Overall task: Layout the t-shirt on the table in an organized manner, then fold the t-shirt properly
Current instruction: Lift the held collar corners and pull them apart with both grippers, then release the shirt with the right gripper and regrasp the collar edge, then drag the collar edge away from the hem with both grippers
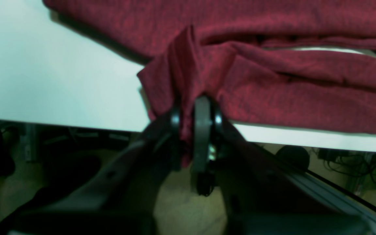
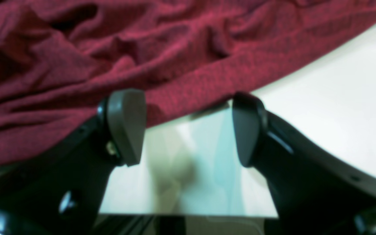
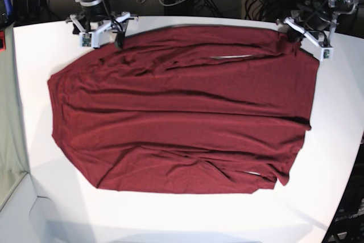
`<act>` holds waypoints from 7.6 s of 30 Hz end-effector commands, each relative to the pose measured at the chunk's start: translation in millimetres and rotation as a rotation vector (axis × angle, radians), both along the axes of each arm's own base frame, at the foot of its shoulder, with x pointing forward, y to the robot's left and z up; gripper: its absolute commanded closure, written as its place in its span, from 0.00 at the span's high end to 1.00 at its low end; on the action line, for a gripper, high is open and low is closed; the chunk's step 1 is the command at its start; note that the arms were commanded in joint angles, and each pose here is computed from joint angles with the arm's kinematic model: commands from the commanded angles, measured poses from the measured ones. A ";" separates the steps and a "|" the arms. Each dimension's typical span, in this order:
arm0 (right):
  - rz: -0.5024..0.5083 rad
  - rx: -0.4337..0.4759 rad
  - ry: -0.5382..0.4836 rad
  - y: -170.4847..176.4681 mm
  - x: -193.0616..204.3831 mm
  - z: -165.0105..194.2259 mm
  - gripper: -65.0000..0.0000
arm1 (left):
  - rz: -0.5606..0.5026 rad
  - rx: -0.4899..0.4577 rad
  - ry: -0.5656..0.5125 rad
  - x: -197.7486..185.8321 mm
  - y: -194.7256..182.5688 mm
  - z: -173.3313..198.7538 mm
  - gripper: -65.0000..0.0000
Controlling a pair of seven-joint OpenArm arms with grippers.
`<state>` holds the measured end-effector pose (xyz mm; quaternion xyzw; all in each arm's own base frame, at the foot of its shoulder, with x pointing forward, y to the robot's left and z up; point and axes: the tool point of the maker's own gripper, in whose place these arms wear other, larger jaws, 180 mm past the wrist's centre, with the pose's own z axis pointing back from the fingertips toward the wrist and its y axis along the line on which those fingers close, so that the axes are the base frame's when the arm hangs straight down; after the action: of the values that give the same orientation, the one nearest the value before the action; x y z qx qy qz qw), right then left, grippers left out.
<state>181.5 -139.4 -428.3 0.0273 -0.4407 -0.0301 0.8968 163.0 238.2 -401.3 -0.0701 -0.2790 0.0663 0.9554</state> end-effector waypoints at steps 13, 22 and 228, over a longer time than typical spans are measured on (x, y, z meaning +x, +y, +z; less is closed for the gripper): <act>0.000 0.011 0.019 -0.5 -0.1 -10.6 0.05 | -0.001 0.013 -0.038 6.6 4.0 8.4 0.00; 0.001 -0.004 -0.064 -3.4 15.6 16.9 0.00 | -0.007 0.013 -0.083 22.9 2.6 18.8 0.00; 0.259 0.094 0.076 82.8 -34.6 14.3 0.00 | 0.140 -0.007 -0.042 50.6 73.9 -18.1 0.19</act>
<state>157.9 -57.3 -417.9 0.1187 -0.3964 0.0626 0.9082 210.5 305.4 -426.3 -0.0661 -0.2969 0.1374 0.9427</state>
